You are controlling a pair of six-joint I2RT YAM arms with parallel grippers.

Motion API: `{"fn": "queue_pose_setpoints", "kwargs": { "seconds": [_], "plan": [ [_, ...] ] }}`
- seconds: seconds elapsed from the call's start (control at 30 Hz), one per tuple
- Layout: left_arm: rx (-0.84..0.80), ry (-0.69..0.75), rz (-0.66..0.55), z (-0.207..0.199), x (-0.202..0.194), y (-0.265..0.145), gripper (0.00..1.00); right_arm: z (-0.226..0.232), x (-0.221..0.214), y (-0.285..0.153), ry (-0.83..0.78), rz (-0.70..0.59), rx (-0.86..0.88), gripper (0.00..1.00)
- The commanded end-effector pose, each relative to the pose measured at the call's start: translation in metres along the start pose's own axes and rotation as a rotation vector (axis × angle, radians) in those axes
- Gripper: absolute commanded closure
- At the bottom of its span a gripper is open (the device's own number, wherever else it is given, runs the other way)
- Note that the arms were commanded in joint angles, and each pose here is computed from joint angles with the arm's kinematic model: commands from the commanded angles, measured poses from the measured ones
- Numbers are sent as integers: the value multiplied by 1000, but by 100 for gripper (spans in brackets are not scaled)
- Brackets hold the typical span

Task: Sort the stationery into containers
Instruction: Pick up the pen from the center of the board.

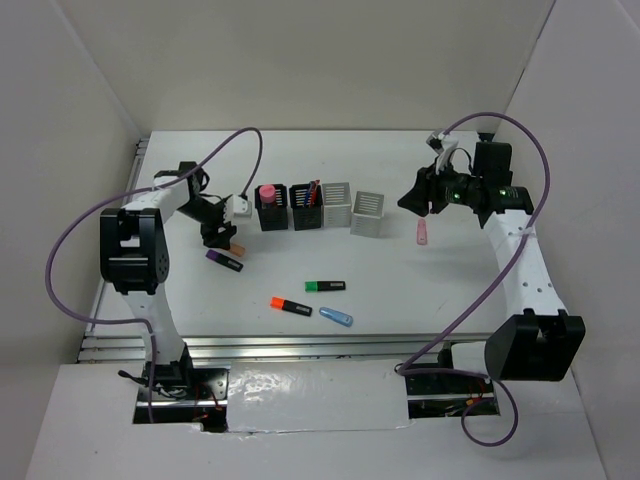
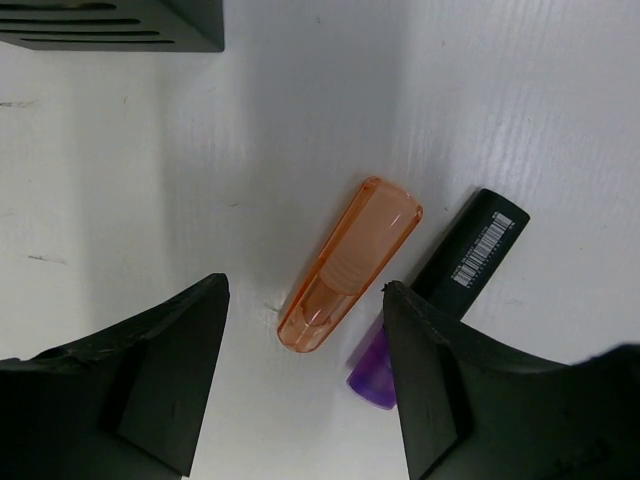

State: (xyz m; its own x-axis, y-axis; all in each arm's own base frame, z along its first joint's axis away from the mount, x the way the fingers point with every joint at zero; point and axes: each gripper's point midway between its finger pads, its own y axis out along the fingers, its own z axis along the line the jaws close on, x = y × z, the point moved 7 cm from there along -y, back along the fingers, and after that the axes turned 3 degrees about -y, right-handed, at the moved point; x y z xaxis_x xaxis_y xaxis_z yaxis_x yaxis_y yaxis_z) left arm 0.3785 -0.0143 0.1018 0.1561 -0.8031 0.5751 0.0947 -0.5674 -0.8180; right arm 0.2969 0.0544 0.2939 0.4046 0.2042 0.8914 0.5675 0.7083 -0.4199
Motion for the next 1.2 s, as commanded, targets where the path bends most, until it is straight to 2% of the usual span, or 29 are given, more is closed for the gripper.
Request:
{"fn": "queue_pose_setpoints", "kwargs": {
  "seconds": [0.0,0.3,0.6,0.8,0.9,0.97,1.0,1.1,1.17],
  "plan": [
    [-27,81,-10,0,1,7,25,1,5,-6,4,-12,6,48],
    [-45,119,25,-7,-7,18,27,-4,5,-7,27,-9,18,49],
    [-88,191,48,-13,5,36,31,-9,6,-9,42,-13,9,50],
    [-118,229,87,-16,11,44,46,-8,3,-11,40,-9,4,50],
    [-127,237,95,-18,13,43,62,-6,4,-14,22,-14,-3,51],
    [-134,236,82,-22,19,38,69,-4,4,-16,15,-16,-6,51],
    [-135,238,76,-23,24,35,75,-2,4,-18,13,-18,-9,51],
    [-157,263,19,-41,56,15,82,1,5,-25,3,-24,-14,51],
    [-135,318,-86,-58,93,-7,84,1,4,-31,6,-30,-33,51]
  ]
}}
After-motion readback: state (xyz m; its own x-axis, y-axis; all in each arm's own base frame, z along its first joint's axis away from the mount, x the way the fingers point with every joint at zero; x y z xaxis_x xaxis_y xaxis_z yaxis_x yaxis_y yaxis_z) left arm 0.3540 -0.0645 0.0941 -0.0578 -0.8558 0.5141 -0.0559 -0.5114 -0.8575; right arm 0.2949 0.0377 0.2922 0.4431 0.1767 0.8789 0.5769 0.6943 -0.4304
